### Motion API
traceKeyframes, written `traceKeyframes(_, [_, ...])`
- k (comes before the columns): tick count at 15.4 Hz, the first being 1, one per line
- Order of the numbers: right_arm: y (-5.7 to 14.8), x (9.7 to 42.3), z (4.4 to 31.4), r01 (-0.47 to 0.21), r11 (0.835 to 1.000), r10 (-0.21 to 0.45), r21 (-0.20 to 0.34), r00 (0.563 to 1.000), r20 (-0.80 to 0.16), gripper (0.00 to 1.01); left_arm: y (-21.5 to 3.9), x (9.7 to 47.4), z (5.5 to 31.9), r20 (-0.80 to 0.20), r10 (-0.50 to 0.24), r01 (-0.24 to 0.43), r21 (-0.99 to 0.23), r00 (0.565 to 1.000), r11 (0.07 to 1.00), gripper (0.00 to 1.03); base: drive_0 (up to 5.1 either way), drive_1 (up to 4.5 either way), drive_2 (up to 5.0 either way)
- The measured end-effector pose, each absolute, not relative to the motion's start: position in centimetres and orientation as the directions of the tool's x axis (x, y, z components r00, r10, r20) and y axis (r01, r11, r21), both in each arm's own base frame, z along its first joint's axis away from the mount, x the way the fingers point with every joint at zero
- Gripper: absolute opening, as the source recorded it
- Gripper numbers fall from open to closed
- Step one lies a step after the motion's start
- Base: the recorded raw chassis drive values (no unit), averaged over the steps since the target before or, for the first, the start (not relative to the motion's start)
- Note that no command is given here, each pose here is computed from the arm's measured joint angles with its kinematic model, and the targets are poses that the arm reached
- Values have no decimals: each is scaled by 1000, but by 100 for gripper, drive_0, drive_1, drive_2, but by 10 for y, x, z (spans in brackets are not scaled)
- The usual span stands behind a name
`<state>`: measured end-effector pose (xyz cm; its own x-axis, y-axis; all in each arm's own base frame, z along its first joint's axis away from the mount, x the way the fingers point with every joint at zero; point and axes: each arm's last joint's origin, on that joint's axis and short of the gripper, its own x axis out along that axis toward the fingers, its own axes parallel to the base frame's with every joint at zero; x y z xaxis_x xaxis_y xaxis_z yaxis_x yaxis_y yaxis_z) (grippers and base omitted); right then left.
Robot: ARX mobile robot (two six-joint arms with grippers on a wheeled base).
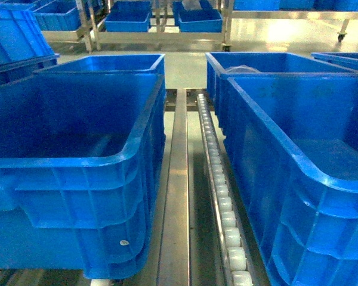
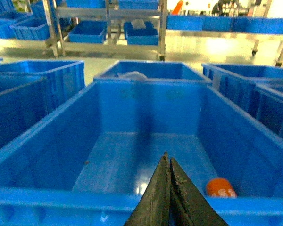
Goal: Sort blue parts and orange caps into right shelf containers
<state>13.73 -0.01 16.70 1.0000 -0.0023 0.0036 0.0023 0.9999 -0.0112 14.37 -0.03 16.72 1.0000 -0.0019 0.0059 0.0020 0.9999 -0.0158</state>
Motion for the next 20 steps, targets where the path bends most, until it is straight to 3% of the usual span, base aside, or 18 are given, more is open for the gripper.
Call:
traceKeyframes(3, [0, 135, 166, 2, 1000, -2, -11, 1000, -10, 1, 0, 140, 162, -30, -2, 1, -15, 1000, 1000, 2, 0, 0, 0])
traceKeyframes(20, [0, 108, 171, 2, 1000, -2, -11, 1000, 14, 1, 0, 110, 170, 11, -2, 2, -15, 1000, 1000, 2, 0, 0, 0])
